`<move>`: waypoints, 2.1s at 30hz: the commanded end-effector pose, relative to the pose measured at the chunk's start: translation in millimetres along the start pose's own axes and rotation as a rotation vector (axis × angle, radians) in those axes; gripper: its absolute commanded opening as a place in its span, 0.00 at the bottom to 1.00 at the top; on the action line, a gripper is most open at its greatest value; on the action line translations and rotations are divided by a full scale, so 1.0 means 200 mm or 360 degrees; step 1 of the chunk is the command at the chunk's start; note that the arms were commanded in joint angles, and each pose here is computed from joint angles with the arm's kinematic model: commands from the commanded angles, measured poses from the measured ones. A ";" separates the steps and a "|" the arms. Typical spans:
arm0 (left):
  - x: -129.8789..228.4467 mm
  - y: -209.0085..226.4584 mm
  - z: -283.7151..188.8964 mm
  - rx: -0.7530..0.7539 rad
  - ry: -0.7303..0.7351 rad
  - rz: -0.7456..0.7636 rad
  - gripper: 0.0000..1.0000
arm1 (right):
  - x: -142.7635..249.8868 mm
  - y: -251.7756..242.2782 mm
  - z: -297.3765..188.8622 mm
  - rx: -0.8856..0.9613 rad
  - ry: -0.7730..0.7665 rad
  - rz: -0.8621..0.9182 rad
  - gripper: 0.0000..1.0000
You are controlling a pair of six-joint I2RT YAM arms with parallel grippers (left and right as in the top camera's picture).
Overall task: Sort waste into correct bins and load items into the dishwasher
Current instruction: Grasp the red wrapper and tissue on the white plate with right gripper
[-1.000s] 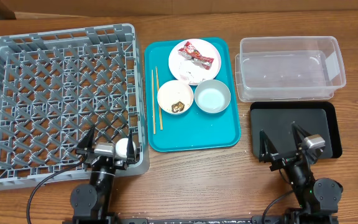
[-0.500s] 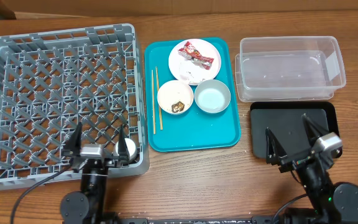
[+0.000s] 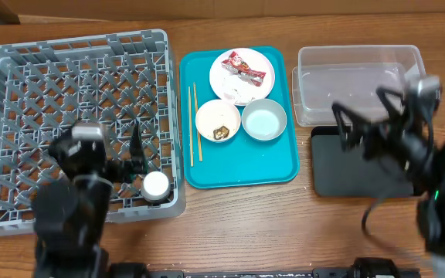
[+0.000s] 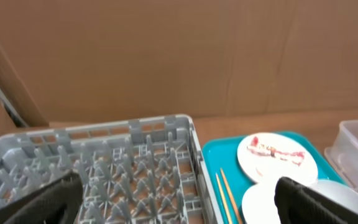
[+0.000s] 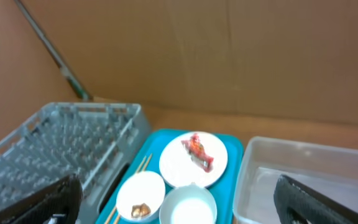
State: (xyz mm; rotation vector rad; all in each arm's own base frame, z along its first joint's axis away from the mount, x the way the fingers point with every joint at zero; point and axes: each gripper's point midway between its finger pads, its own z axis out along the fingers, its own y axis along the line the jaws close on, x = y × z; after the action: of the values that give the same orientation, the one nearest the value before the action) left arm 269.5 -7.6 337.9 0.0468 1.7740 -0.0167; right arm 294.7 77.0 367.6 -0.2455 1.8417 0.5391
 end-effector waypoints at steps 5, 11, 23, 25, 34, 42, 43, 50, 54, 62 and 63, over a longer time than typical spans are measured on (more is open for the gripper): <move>-0.17 0.02 0.20 -0.0010 0.0284 -0.0045 1.00 | -0.21 0.07 0.36 -0.0186 0.0295 -0.0155 1.00; -0.07 0.03 0.47 -0.0018 0.0475 -0.0044 1.00 | -0.10 0.12 0.81 -0.0183 0.0627 -0.0180 1.00; 0.52 -0.11 0.89 0.0227 0.1011 -0.0167 1.00 | 0.31 0.15 1.48 -0.0234 0.0736 -0.0169 1.00; 0.51 -0.10 0.92 0.0219 0.0985 -0.0183 1.00 | 0.42 0.12 1.55 -0.0179 0.0789 -0.0275 1.00; 0.42 -0.09 0.93 0.0197 0.0896 -0.0166 1.00 | 0.98 0.00 1.77 -0.0023 0.1115 -0.0582 1.00; 0.43 -0.05 0.93 0.0132 0.0908 -0.0147 1.00 | 1.21 -0.04 1.81 -0.0070 0.1250 -0.0598 1.00; 0.44 -0.05 0.93 0.0132 0.0909 -0.0147 1.00 | 1.24 -0.05 1.82 -0.0070 0.1265 -0.0595 1.00; 0.44 -0.02 0.93 0.0074 0.0909 -0.0131 1.00 | 1.38 -0.10 1.84 -0.0031 0.1334 -0.0546 0.81; 0.44 -0.01 0.93 0.0056 0.0909 -0.0125 1.00 | 1.40 -0.10 1.84 -0.0009 0.1348 -0.0495 0.34; 0.41 -0.01 0.95 0.0051 0.0869 -0.0121 1.00 | 1.09 -0.08 1.85 0.0091 0.1164 -0.0429 0.04; 0.40 -0.01 0.95 0.0051 0.0852 -0.0121 1.00 | 1.01 -0.08 1.84 0.0118 0.1120 -0.0412 0.04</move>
State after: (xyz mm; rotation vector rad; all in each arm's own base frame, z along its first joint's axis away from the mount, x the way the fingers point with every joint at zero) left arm 435.6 -18.5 196.3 0.0264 2.3780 -0.1075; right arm 521.3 261.3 22.1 -0.8100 2.5411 0.2131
